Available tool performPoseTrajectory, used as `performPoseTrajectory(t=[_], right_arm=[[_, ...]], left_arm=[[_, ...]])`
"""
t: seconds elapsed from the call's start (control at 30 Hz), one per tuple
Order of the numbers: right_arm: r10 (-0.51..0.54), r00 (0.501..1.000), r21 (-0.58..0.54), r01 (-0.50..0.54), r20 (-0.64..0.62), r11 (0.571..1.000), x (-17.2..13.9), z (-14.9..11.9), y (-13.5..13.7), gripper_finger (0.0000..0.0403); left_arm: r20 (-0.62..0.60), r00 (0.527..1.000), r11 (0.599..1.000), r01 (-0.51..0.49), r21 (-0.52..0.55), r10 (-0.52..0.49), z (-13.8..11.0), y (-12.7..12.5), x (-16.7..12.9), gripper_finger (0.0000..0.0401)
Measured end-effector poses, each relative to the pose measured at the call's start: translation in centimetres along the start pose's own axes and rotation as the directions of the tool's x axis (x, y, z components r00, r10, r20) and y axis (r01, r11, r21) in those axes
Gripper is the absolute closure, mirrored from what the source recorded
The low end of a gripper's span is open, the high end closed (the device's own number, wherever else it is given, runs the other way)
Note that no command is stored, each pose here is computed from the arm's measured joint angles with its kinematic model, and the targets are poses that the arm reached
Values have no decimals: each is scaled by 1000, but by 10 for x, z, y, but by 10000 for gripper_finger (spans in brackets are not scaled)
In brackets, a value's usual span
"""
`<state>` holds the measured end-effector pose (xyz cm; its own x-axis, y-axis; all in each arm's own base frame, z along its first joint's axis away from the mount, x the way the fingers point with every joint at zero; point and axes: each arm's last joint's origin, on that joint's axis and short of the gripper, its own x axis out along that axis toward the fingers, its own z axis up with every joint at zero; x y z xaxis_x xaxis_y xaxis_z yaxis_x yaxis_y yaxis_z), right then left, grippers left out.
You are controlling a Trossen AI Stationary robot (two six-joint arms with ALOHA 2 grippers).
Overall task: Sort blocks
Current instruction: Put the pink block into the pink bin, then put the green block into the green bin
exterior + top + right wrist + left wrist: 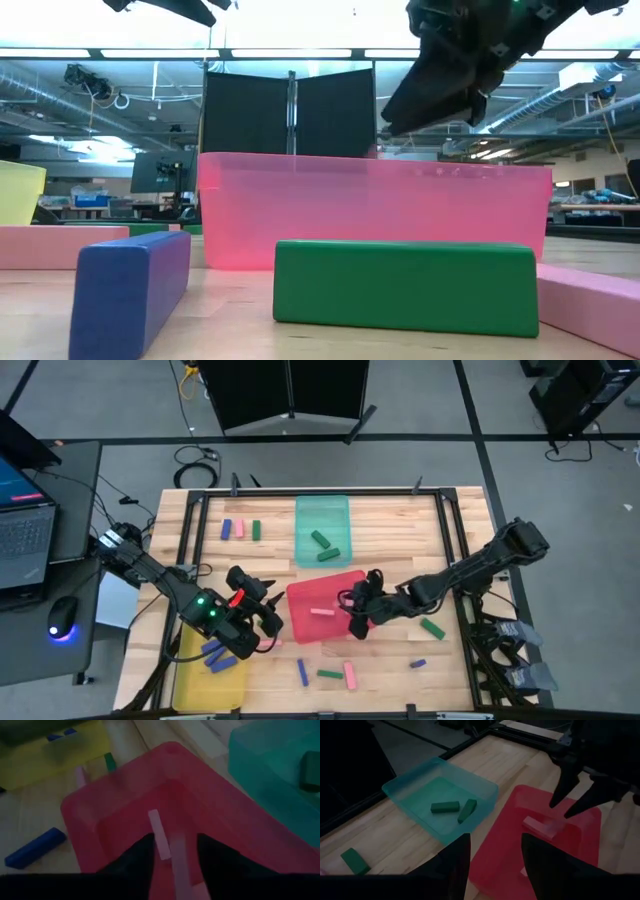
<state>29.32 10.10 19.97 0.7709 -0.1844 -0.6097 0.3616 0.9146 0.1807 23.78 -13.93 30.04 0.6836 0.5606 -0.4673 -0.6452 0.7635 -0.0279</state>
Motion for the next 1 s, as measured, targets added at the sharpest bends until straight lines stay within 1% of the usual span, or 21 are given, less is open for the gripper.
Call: performPoseTrajectory(t=[0.13, 0.23, 0.4, 0.53, 0.63, 0.77, 0.93, 1.0], right_arm=[[-3, 1000, -16, 3, 15, 1000, -6, 5, -2, 192], [-16, 998, -33, 18, 59, 999, -22, 11, -3, 170], [-70, 987, -60, 80, 145, 995, -57, 18, -6, 160], [-118, 973, -69, 134, 199, 989, -85, 19, -11, 164], [-139, 964, -60, 156, 226, 986, -103, 17, -14, 163], [-156, 955, -42, 172, 251, 984, -119, 12, -15, 164], [-156, 953, -46, 173, 259, 984, -128, 2, -11, 165], [-154, 952, -47, 172, 264, 984, -130, -2, -9, 165]], left_arm=[[0, 1000, 1000, 0, 0, 0, 0, 0, 0, 217], [-1, 1000, 1000, -3, -6, 3, 0, 0, 1, 217], [-38, 998, 991, -47, -122, 42, 6, 7, 14, 218], [-128, 986, 979, -131, -159, 111, 14, 21, 36, 219], [-213, 955, 958, -242, -152, 207, 23, 42, 59, 220], [-319, 884, 911, -394, -119, 341, 34, 77, 86, 219], [-353, 831, 885, -465, -14, 430, 49, 111, 112, 219], [-381, 810, 875, -484, -6, 446, 54, 125, 122, 219]])
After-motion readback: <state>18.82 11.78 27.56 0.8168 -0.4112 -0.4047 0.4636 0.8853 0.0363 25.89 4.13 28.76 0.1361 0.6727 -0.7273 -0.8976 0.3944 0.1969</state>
